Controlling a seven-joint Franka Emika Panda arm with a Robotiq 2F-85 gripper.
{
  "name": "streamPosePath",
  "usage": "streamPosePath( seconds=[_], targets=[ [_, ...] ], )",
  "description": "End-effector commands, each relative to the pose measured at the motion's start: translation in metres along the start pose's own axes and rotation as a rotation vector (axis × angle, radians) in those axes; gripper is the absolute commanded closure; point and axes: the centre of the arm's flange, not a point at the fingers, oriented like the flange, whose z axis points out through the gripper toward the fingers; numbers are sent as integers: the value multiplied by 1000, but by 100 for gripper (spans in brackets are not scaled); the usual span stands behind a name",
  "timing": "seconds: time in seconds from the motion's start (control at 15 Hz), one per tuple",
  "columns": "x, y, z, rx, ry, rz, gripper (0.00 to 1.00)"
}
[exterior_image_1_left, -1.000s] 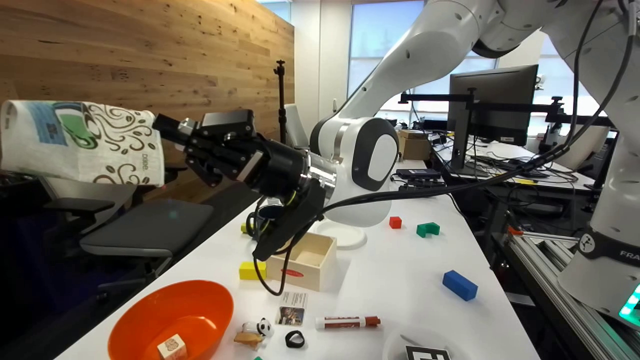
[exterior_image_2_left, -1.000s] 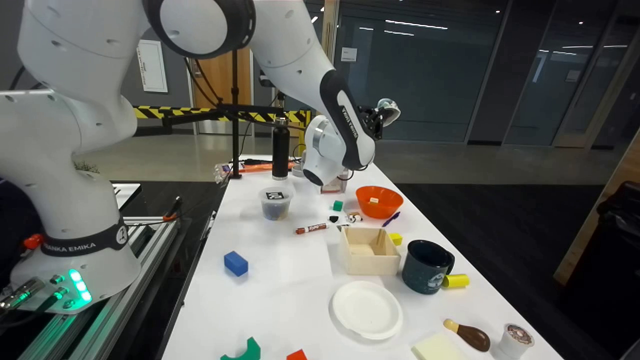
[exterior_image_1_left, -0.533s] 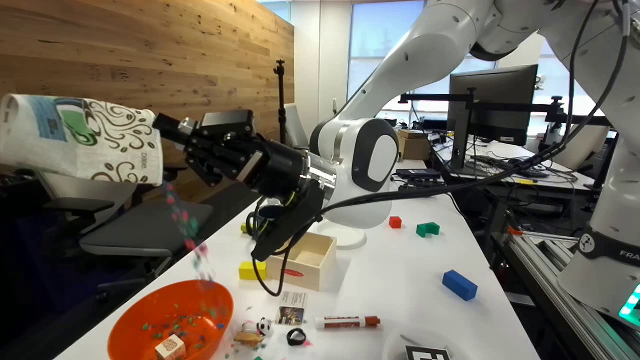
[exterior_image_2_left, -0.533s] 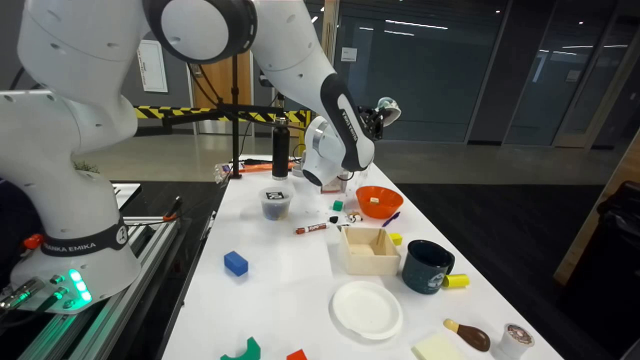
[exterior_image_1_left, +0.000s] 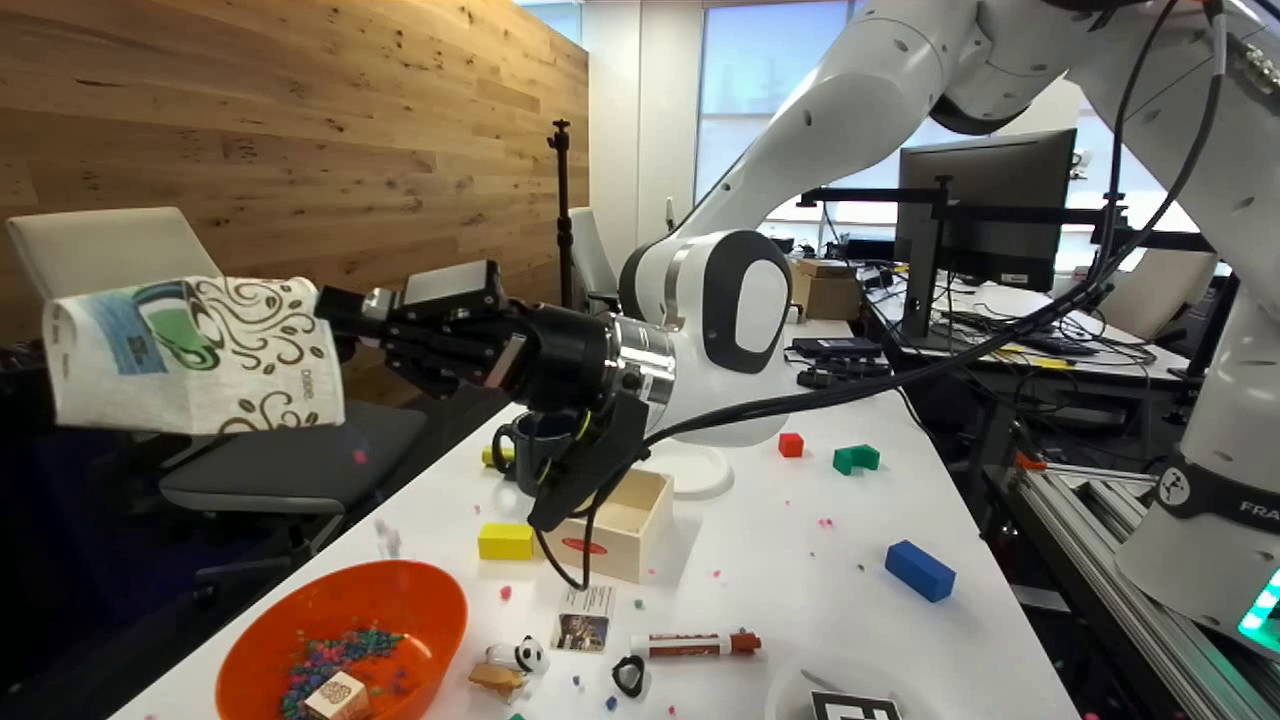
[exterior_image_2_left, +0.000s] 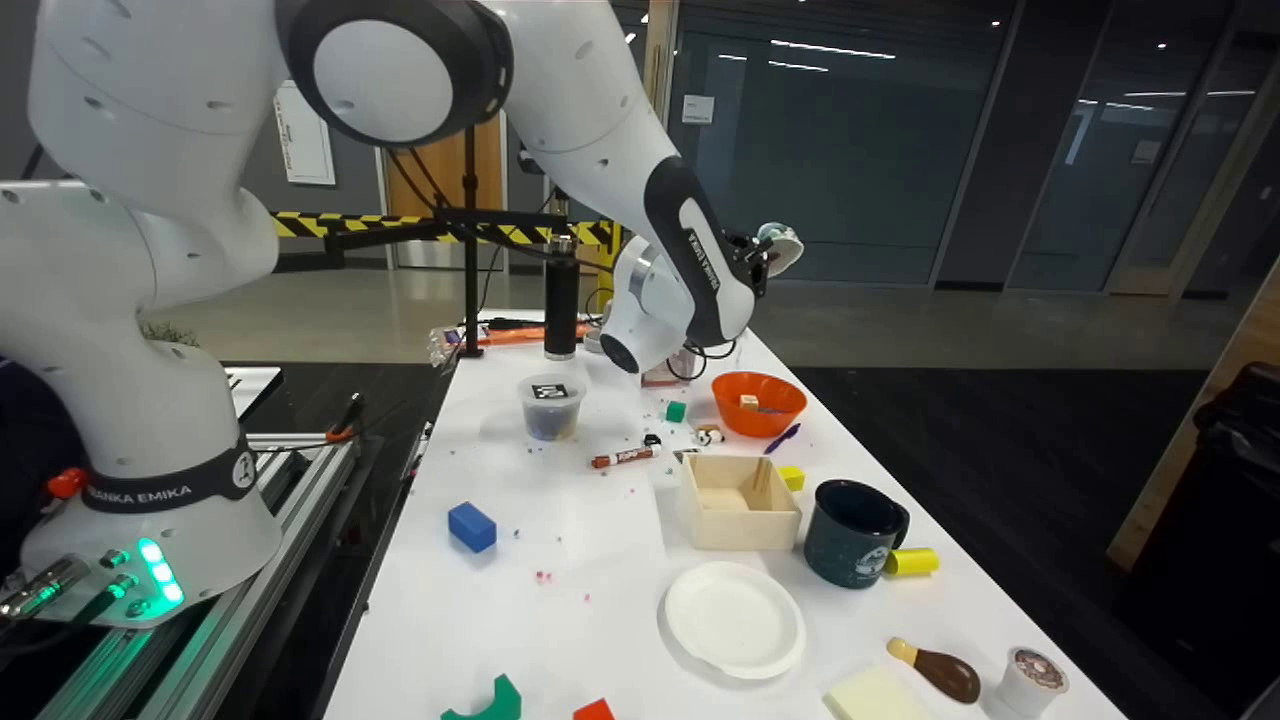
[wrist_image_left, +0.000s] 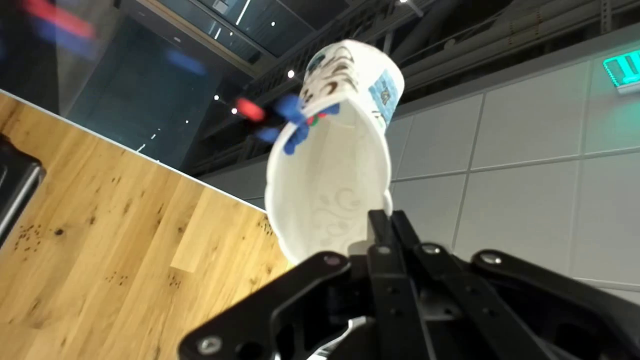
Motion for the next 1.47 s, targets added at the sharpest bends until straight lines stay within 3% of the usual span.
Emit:
streamPosePath(
  seconds=[0.0, 0.07, 0.13, 0.47, 0.67, 0.87, 1.4],
  targets=[
    [0, -4, 6, -76, -17, -39, 99],
    [0, -3, 4, -107, -43, -50, 99],
    [46, 19, -62, -143, -72, -66, 99],
    [88, 40, -104, -374, -205, -169, 99],
    [93, 30, -106, -480, -316, -215, 99],
    [77, 4, -92, -554, -460, -262, 99],
    [45, -110, -42, -712, -840, -498, 99]
  ],
)
